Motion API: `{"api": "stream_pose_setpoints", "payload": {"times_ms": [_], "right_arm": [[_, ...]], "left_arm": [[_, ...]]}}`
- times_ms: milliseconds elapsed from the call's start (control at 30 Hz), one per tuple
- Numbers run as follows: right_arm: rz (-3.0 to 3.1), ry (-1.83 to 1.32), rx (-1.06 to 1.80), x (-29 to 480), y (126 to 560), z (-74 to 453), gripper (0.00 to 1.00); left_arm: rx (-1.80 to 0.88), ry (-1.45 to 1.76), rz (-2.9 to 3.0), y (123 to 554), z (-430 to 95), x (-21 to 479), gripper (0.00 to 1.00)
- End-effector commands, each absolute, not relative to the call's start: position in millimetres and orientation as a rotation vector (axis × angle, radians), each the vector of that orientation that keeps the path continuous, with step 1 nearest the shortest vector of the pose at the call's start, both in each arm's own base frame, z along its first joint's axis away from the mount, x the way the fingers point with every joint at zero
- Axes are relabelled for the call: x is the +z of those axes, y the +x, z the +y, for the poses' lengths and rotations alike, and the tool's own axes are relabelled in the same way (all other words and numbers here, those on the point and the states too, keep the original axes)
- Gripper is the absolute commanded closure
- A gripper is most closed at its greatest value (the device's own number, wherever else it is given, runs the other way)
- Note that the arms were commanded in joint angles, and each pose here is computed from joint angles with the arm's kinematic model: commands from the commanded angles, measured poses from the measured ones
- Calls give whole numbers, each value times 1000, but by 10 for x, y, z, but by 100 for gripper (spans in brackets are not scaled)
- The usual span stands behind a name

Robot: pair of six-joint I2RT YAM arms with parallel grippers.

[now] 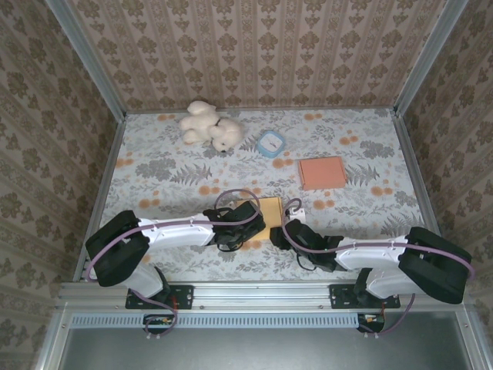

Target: Fold the paper box

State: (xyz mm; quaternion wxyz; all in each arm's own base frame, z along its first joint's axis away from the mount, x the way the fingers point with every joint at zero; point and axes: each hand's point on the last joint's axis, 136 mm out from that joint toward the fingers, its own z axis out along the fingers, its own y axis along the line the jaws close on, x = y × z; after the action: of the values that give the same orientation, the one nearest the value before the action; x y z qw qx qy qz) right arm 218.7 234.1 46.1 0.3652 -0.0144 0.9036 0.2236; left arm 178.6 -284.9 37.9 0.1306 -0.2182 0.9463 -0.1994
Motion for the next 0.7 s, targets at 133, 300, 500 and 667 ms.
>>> {"api": "stream_pose_setpoints", "payload": {"times_ms": [133,300,500,667], "right_arm": [[2364,-80,509,327,2159,2318,56],[2364,-77,482,304,2167,2285,54],[2365,-80,471,298,2170,2281,54],[2366,-81,464,284,2167,2279,54]], "left_arm": [[-290,-608,2850,1583,-2407,16,14],[-288,-602,2853,1583,-2398,16,13],[-289,-597,2856,1583,-2404,24,13],[-293,-596,2852,1597,-2412,45,13]]}}
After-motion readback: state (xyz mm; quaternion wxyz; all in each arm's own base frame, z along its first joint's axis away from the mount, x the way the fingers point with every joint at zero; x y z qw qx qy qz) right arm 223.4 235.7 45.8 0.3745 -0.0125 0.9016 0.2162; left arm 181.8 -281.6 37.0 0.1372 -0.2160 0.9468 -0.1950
